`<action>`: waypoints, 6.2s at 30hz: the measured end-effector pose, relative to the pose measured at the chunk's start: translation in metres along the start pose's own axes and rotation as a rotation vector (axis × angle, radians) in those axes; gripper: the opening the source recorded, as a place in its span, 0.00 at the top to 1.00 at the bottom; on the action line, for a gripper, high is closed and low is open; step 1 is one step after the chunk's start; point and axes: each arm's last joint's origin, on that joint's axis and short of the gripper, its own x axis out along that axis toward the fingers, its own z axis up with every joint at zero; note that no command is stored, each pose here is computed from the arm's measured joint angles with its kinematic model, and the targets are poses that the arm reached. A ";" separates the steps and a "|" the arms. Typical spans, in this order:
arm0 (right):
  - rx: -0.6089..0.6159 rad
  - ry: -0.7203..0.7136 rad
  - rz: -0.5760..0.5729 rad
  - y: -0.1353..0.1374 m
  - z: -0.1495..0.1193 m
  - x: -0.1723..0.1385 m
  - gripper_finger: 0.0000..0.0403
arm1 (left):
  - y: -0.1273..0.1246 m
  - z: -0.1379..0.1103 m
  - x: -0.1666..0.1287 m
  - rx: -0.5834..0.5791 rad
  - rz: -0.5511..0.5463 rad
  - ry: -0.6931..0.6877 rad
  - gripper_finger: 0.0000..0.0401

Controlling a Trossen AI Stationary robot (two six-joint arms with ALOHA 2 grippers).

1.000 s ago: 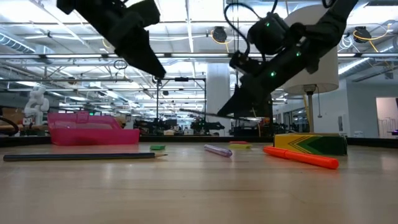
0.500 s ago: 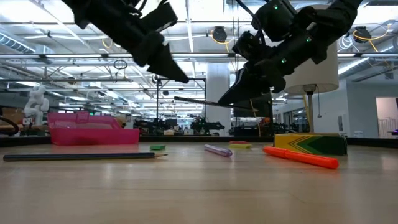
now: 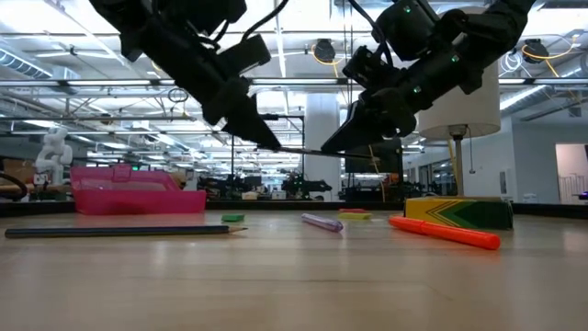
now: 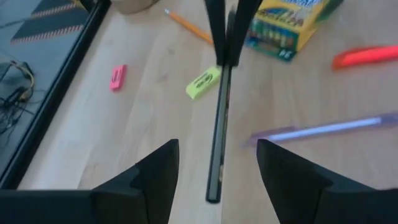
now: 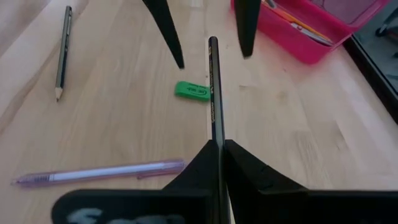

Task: Pack school essentials
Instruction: Put the top black pencil into the pink supply box, then put the yellow pencil into the pink supply box

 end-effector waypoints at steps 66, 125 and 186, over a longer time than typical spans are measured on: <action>0.058 0.014 -0.140 -0.010 0.021 -0.078 0.48 | 0.038 -0.011 -0.060 -0.185 0.119 0.214 0.95; 0.072 0.004 -0.052 0.018 -0.007 -0.092 0.50 | 0.161 -0.128 -0.103 -0.605 0.477 0.737 0.92; -0.035 0.367 -0.014 -0.024 -0.062 -0.044 0.68 | 0.074 -0.056 -0.081 -0.490 0.154 0.277 0.74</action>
